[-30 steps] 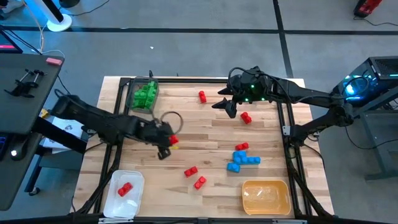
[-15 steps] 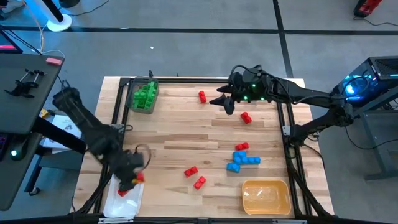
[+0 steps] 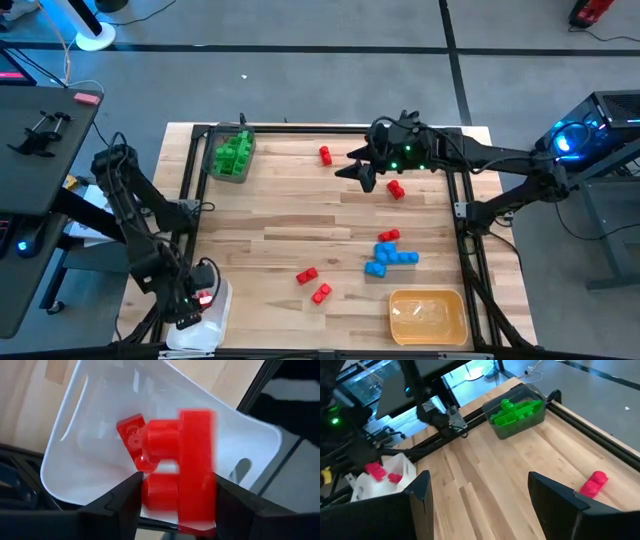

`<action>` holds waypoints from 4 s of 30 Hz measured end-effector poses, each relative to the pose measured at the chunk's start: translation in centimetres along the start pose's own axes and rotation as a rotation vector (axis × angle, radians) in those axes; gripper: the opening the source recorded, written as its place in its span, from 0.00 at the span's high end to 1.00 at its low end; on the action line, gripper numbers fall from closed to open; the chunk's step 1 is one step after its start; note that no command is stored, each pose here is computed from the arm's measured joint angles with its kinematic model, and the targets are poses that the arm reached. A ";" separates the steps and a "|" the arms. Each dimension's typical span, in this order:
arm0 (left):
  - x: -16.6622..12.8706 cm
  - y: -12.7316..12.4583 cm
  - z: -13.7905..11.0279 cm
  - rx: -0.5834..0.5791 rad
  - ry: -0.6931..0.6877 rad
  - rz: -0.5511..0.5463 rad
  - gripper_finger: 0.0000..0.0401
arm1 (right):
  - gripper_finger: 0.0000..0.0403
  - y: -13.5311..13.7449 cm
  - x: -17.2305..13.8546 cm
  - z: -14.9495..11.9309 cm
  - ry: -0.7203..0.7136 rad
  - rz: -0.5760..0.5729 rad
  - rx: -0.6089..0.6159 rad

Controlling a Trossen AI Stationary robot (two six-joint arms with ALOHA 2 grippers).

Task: Sort blocks
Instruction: Put the red game piece into the white bin

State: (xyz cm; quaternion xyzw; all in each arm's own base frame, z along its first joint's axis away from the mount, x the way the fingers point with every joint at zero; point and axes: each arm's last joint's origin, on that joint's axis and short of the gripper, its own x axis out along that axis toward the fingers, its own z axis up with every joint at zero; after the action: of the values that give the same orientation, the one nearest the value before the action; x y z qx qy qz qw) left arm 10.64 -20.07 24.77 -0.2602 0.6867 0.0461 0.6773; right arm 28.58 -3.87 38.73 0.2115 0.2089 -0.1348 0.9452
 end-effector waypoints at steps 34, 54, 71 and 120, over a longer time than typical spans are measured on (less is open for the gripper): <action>4.7 0.4 28.8 -0.170 -0.347 0.018 0.31 | 0.47 8.2 -11.6 -7.0 0.112 0.128 -0.182; 7.7 -2.8 28.1 -0.049 -0.364 0.128 0.31 | 0.47 7.9 -10.8 -6.9 0.021 -0.044 -0.108; 7.8 -2.9 27.8 0.009 -0.346 0.138 0.31 | 0.47 7.7 -10.7 -6.9 0.023 -0.056 -0.085; -2.6 -3.6 12.9 -0.076 -0.409 0.233 0.61 | 0.47 7.7 -9.9 -6.8 -0.029 -0.163 -0.145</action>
State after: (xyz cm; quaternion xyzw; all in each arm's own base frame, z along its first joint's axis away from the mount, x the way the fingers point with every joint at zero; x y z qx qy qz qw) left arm 23.64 -17.00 27.30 -0.1899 0.5582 0.2017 0.7821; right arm 20.26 7.62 40.20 0.1227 0.2210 -0.1988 0.9469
